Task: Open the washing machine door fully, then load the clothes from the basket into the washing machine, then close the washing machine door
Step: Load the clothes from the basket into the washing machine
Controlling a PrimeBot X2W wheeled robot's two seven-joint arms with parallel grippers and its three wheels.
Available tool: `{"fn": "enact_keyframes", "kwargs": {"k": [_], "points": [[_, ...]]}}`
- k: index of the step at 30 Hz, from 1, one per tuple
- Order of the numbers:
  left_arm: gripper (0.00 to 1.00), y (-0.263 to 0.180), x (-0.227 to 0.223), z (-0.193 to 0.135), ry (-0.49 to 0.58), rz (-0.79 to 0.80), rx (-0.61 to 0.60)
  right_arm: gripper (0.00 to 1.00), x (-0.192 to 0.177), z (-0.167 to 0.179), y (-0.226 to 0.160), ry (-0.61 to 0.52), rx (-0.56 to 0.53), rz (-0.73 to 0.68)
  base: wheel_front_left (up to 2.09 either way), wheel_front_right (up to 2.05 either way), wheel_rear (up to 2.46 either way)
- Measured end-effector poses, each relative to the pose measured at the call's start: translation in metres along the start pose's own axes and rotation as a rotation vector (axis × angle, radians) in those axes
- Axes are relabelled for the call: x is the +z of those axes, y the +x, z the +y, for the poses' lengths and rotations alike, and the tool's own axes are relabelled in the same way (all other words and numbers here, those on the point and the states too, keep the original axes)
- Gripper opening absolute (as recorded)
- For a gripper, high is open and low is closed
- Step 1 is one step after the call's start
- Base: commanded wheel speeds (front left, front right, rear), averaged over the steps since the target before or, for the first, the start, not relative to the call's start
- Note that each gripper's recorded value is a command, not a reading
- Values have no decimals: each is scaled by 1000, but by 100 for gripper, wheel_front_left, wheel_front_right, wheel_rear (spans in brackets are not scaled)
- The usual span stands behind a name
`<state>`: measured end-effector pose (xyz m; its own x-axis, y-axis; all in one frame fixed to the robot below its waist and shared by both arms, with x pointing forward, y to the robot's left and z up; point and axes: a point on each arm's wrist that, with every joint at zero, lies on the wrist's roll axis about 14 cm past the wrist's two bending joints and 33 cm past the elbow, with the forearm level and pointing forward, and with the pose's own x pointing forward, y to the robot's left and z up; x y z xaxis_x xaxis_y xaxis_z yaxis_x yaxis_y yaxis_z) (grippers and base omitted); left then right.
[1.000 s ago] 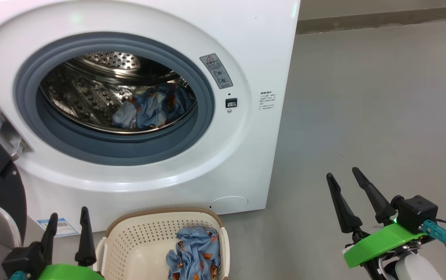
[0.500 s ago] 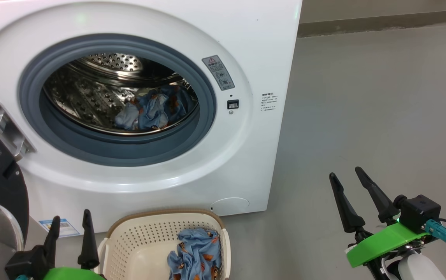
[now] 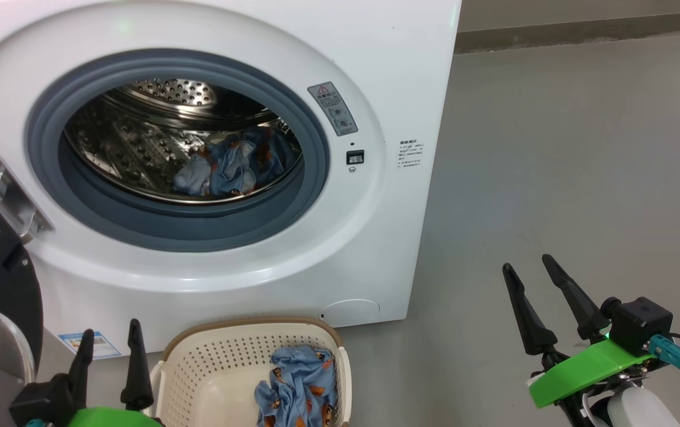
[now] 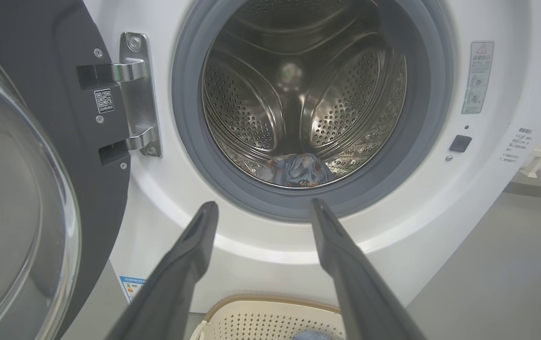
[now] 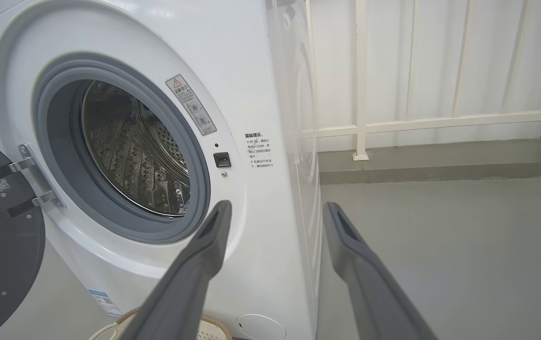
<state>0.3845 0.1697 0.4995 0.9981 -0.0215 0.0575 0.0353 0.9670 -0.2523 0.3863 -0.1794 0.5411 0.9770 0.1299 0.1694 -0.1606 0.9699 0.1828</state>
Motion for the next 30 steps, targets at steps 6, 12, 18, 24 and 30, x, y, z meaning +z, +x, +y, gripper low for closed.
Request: {"fn": "enact_keyframes", "kwargs": {"k": [6, 12, 18, 24, 30], "points": [[100, 0, -1, -1, -1, 4, -2, 100, 0, -1, 0, 0, -2, 0, 0, 0, 0], [100, 1, -3, -1, -1, 7, -3, 100, -1, -1, 0, 0, -4, 2, 0, 0, 0], [100, 1, -5, -1, -2, 14, -2, 100, -1, -2, -1, 0, -6, 4, 0, 0, 0], [100, 1, -11, -2, -4, 32, -4, 100, -4, -3, -1, 3, -12, 11, 0, 0, 0], [100, 4, -22, -3, -6, 63, -8, 100, -10, -6, 0, 7, -23, 25, 0, 0, 0]]}}
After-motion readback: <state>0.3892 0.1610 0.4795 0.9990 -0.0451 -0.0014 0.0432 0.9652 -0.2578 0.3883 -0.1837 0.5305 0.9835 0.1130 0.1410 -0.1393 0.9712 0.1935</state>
